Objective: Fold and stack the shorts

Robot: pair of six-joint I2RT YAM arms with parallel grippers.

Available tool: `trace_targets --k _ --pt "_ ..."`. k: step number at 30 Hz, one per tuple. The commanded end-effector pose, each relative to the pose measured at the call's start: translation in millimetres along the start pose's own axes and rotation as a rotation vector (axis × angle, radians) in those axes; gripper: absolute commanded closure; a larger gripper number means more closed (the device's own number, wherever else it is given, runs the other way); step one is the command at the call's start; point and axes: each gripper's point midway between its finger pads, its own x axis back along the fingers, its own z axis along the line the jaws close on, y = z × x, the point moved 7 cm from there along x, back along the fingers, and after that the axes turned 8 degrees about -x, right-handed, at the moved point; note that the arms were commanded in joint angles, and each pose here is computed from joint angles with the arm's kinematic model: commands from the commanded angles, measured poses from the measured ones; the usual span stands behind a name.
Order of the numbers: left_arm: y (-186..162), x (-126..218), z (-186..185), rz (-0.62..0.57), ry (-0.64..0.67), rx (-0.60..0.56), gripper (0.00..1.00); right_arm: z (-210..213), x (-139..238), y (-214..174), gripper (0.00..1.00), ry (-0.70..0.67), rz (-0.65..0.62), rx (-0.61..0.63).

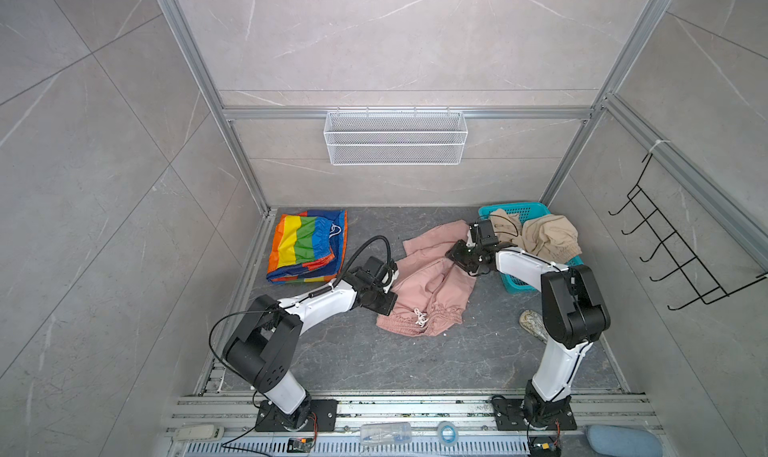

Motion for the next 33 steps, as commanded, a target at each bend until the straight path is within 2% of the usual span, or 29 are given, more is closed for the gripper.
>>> trace_targets --k 1,4,7,10,15,17,20,22,28,33 --pt "17 28 6 -0.057 0.108 -0.024 1.00 12 -1 12 0.83 0.023 -0.022 0.011" --pt "24 42 18 -0.058 0.250 0.000 1.00 20 10 20 1.00 0.034 -0.050 0.024" --pt "38 65 36 -0.085 0.432 0.023 1.00 37 38 30 1.00 0.064 -0.102 0.061" --pt "59 98 49 -0.159 0.541 0.032 1.00 59 84 37 1.00 0.119 -0.187 0.119" --pt "106 176 61 -0.332 0.766 -0.005 1.00 90 183 35 1.00 0.238 -0.383 0.258" --pt "119 206 66 -0.410 0.824 0.001 1.00 90 207 33 1.00 0.245 -0.449 0.285" --pt "123 230 72 -0.483 0.873 0.022 1.00 84 210 29 1.00 0.198 -0.433 0.312" --pt "117 234 80 -0.474 0.923 0.047 1.00 75 200 26 1.00 0.172 -0.412 0.306" --pt "77 214 117 -0.352 0.927 0.177 1.00 38 160 16 1.00 0.052 -0.339 0.282" --pt "51 185 119 -0.289 0.859 0.246 1.00 12 129 1 1.00 0.014 -0.243 0.249"
